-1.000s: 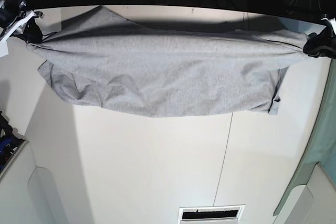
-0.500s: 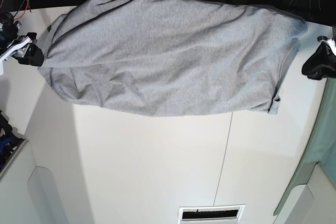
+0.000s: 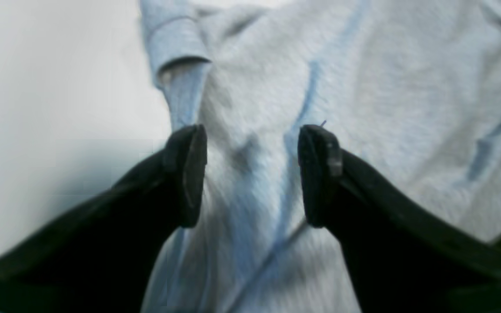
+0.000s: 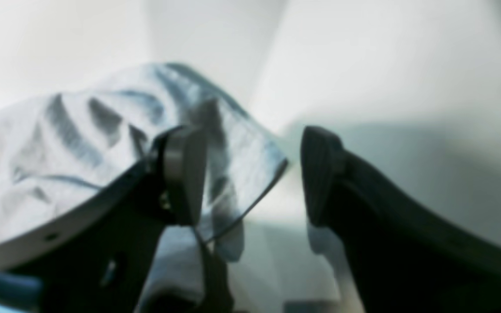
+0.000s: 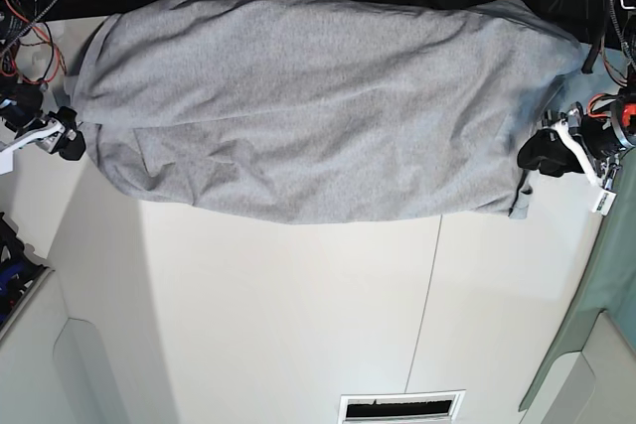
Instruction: Layout the t-shirt on the table in an organized manner, then fold the t-shirt properly
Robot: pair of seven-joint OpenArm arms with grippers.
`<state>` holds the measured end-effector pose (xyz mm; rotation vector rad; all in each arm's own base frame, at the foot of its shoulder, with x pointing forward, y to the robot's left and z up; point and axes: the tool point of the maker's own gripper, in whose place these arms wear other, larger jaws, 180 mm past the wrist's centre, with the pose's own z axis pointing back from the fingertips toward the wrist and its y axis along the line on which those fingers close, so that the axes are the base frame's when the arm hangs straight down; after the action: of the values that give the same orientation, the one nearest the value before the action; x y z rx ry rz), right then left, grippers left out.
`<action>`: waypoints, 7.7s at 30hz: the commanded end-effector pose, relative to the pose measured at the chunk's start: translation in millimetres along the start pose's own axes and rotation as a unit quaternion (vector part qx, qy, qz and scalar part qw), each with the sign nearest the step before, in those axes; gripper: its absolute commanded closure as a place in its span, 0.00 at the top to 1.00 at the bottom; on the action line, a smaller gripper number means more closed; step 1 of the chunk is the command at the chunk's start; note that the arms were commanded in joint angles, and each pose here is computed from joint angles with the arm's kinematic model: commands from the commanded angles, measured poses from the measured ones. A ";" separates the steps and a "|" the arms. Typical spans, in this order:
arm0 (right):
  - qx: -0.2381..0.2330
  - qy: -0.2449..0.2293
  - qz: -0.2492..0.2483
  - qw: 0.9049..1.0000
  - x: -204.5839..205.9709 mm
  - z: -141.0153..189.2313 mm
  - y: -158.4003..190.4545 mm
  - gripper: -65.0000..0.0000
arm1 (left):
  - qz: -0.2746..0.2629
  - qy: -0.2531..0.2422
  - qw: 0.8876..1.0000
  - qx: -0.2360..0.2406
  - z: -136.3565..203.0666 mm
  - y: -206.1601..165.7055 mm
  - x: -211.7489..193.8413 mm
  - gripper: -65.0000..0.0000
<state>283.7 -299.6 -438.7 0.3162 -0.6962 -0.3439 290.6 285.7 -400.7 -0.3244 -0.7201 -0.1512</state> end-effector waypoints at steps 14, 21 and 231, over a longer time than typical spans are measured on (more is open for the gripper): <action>0.039 0.043 0.047 0.997 -21.7 -25.7 34.3 0.52 | -0.018 -0.025 0.999 0.030 -34.9 18.7 19.4 0.55; 0.050 0.064 0.083 0.993 -34.2 -34.4 50.1 0.02 | -0.019 -0.050 0.995 0.079 -36.4 32.7 27.8 0.00; 0.201 0.207 0.276 0.917 -101.6 -116.6 251.3 0.00 | -0.164 0.158 0.971 0.068 -141.8 -46.4 96.5 0.00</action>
<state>348.4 -6.7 -473.8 0.5918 -0.4680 0.3685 419.3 186.5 -445.8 -0.0559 -0.4030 -0.4590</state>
